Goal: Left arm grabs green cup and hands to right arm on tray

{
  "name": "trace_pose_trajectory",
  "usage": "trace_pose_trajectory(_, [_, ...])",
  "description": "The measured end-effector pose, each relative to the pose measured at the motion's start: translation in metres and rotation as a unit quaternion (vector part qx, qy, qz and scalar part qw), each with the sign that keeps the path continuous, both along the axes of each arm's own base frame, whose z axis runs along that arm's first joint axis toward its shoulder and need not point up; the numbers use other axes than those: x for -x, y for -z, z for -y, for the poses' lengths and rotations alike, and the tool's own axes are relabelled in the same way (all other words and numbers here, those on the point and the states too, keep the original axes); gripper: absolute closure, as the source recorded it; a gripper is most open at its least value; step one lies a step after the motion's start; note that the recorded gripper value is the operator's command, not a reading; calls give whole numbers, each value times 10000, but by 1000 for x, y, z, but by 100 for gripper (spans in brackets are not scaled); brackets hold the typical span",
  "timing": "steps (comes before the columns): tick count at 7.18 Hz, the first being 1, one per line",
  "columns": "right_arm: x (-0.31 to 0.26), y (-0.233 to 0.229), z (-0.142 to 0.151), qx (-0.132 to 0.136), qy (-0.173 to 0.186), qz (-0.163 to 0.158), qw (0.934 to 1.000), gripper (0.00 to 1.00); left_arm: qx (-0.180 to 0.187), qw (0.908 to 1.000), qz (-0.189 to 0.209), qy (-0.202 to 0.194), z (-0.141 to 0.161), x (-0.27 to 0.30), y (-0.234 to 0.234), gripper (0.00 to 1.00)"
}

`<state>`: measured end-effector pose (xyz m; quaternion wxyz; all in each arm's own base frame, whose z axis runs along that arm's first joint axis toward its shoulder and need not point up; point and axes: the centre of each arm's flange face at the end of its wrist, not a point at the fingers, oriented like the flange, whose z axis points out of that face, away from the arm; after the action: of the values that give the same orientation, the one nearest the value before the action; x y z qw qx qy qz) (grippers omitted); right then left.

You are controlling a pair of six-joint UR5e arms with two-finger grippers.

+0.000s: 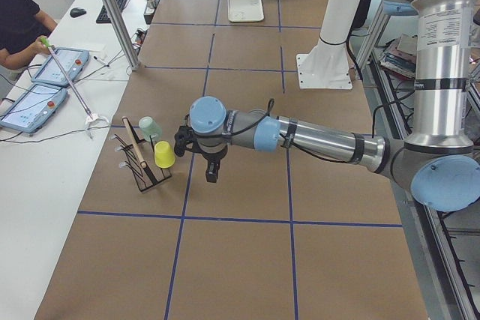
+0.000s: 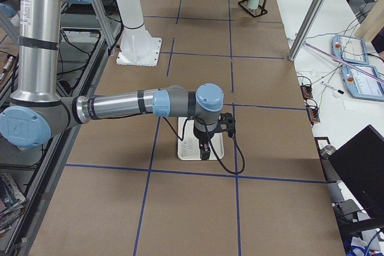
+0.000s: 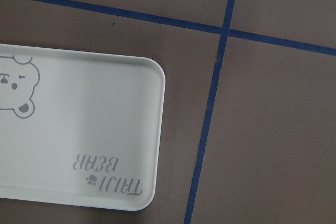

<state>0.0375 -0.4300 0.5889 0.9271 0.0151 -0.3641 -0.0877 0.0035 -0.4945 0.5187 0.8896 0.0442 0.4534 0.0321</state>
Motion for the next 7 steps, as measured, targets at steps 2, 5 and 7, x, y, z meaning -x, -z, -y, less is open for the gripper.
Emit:
trace_pose_trajectory(2, [2,-2,-6,69,-6,174,9998,0,-49,9999,121,106,71,-46,59,0])
trace_pose_trajectory(5, [5,0,-10,20,23,386,9993,0,506,9975,296,389,187,-121,115,0])
trace_pose_trajectory(7, [5,2,-11,-183,34,426,9989,0,751,9939,587,555,233,-162,126,0])
